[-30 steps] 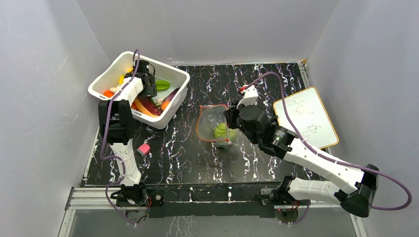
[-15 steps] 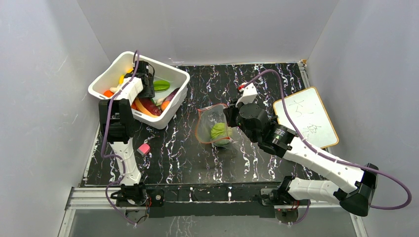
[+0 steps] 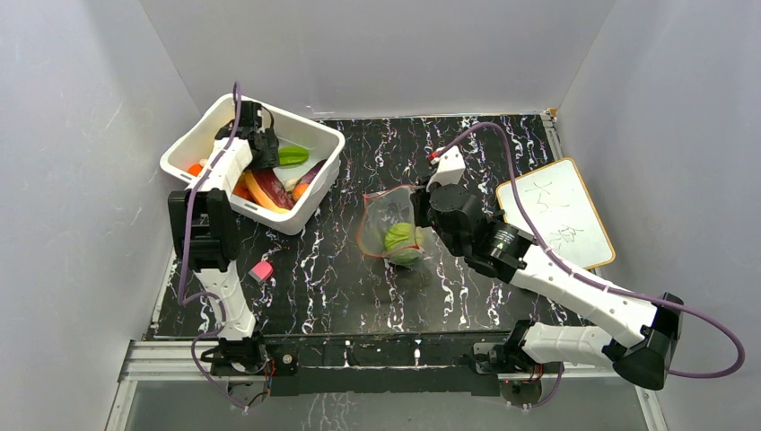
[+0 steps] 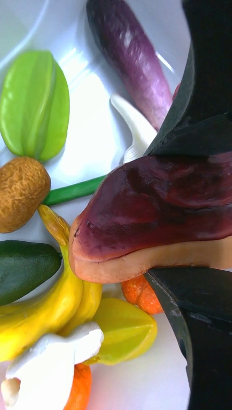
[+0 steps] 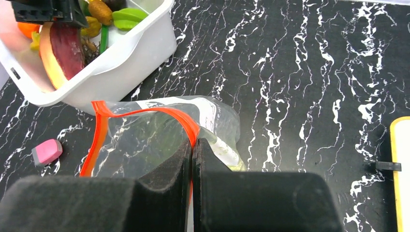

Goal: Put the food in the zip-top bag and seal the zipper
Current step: Pick up the fake food from the bin.

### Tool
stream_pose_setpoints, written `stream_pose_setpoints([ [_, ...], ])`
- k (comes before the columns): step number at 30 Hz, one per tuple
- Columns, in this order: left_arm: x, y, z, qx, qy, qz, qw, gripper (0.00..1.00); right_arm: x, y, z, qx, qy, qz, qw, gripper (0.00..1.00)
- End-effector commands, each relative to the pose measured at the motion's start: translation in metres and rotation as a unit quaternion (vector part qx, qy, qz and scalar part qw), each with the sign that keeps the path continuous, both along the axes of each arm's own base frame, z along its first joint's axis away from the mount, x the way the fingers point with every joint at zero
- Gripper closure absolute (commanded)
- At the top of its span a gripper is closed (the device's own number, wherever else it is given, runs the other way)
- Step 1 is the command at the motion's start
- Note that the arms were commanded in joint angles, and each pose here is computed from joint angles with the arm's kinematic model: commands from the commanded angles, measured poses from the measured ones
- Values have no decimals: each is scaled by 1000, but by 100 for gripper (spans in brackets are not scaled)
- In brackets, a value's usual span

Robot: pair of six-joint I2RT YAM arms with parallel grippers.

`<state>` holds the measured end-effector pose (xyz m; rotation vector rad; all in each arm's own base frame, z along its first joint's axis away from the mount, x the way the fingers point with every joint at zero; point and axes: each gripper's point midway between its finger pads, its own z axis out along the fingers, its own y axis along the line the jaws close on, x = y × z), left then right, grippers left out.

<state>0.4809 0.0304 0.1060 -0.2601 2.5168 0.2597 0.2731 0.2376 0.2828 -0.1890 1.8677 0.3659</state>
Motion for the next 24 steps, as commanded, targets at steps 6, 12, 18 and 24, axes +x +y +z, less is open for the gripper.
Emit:
stream_pose_setpoints([
  [6, -19, -26, 68, -72, -80, -23, 994, 42, 19, -22, 51, 24, -53, -82, 995, 100],
  [12, -27, -34, 101, -90, -135, -37, 986, 43, 26, -18, 59, 34, -61, -87, 994, 100],
  [18, -31, -42, 144, -94, -206, -76, 971, 45, 27, -1, 55, 66, -31, -73, 995, 100],
  [24, -41, -52, 193, -106, -284, -105, 947, 49, 25, 15, 34, 83, 6, -58, 995, 100],
])
